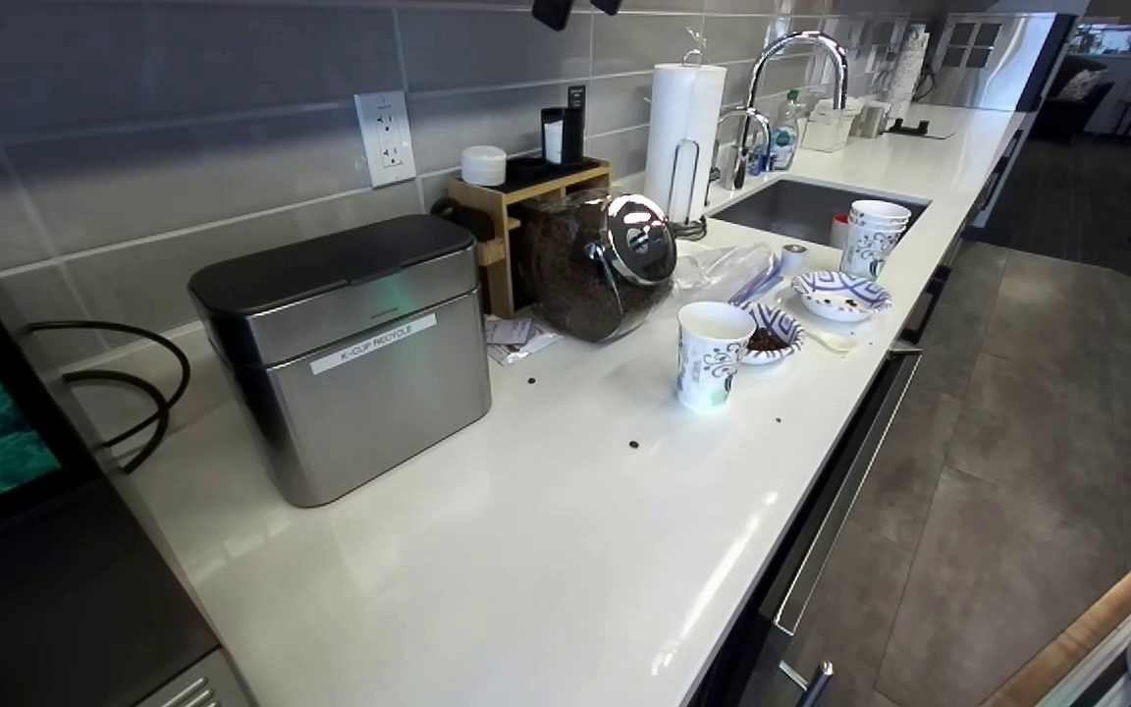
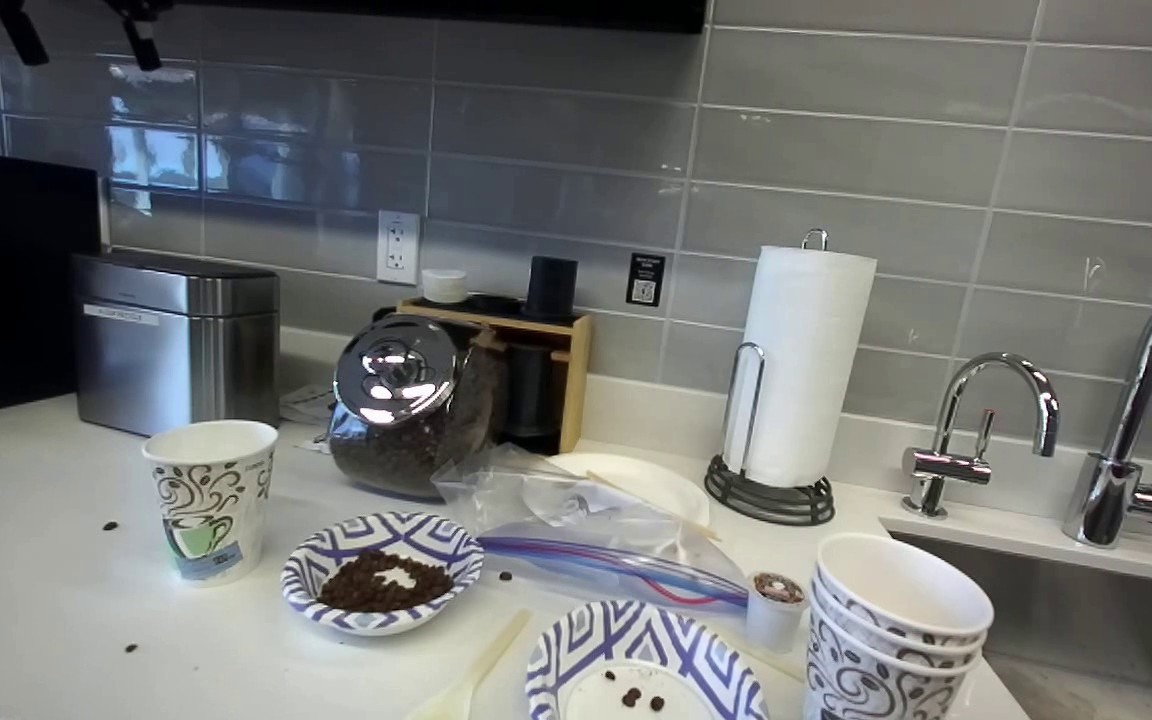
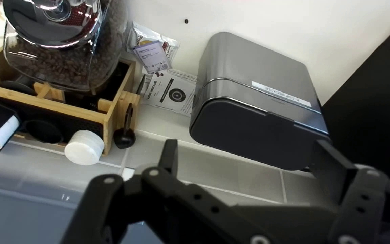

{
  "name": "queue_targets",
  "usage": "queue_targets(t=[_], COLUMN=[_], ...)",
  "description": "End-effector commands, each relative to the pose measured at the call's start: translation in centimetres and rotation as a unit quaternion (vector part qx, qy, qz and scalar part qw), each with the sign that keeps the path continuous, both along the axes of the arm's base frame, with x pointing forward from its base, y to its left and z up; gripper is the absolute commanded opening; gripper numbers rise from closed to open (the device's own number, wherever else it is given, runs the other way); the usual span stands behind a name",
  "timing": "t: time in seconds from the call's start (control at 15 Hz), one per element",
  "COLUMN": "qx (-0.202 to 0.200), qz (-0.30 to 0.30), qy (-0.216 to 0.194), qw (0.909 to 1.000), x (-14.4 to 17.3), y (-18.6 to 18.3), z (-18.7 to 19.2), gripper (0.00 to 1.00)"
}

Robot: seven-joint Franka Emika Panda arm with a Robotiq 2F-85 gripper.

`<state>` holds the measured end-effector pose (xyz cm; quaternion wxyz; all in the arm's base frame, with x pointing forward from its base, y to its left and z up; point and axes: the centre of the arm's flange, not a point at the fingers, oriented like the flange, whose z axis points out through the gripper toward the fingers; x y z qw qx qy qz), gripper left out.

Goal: Close the bin

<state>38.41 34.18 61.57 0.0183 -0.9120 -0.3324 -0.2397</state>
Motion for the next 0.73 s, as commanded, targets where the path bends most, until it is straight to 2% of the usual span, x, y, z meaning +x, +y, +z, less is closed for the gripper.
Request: queue_targets(t=[0.0, 0.2, 0.27, 0.67], qx=[0.028, 0.031, 0.025, 0.028], qz=[-0.028, -0.043, -0.027, -0.034], qy=[-0.011, -0.022, -0.012, -0.014], qw=[0.9991, 0.9983, 0.9993, 0.9989], x=[-1.5, -1.5, -0.3, -0.6], y=[-0.7, -1.0, -0.3, -0.5], z=[-1.5, -2.0, -1.1, -1.3], gripper=[1.0, 1.0, 1.0, 1.0])
